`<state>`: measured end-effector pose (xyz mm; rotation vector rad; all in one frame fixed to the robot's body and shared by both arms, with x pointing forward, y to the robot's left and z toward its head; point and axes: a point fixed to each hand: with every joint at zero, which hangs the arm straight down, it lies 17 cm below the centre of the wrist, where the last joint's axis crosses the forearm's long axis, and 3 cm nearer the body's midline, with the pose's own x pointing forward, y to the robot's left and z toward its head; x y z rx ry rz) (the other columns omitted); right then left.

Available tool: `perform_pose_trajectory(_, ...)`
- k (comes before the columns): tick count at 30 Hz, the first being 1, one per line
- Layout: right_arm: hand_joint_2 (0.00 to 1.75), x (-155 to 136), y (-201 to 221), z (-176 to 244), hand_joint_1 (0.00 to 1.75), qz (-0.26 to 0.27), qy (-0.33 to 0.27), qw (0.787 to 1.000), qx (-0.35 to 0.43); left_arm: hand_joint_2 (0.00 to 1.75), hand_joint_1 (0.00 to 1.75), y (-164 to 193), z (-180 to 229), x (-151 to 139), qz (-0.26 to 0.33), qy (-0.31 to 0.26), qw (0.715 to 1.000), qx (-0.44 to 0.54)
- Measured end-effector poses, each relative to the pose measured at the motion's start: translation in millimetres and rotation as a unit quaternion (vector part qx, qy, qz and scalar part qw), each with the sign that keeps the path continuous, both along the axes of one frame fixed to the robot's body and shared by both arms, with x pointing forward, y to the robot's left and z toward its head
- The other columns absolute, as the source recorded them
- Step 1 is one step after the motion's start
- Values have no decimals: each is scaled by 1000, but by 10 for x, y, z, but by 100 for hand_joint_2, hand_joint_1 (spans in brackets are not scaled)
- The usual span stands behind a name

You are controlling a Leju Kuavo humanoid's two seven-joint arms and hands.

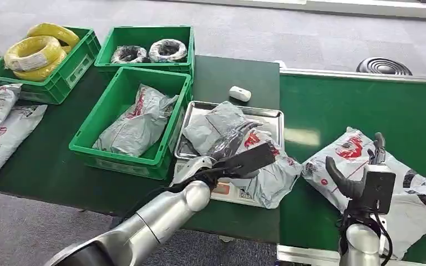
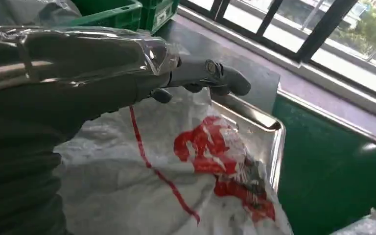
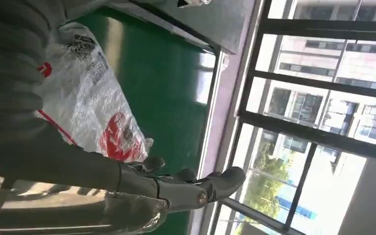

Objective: Moved the parcel from conveyor to table for the left to box.

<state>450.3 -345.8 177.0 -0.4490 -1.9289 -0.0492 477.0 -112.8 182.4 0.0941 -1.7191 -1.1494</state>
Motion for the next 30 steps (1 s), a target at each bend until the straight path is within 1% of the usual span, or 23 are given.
perform_pose_trajectory(8, 175, -30, -7, -9, 0, -2, 2, 1000, -4, 175, 0, -38, -281, -83, -11, 4, 998, 58)
perform_pose_trajectory(14, 175, -37, 3, 2, 0, -2, 0, 1000, -2, 175, 0, 23, -450, -65, -10, 8, 996, 92)
perform_pose_trajectory(25, 175, -37, 27, 2, 0, 0, -1, 1000, 1, 175, 0, 83, -557, -44, -7, 13, 994, 110)
perform_pose_trajectory(26, 175, -37, 31, 5, 0, 0, -2, 1000, 0, 175, 5, 91, -572, -41, -7, 13, 993, 115)
perform_pose_trajectory(27, 175, -34, 34, 9, 0, 0, -2, 1000, 0, 175, 166, 103, -593, -38, -7, 13, 993, 121)
perform_pose_trajectory(28, 175, -31, 40, 18, 0, 1, -4, 1000, 1, 175, 175, 115, -615, -35, -7, 13, 992, 125)
perform_pose_trajectory(30, 175, -22, 52, 42, 0, 1, -8, 1000, 1, 175, 175, 139, -653, -30, -6, 13, 991, 132)
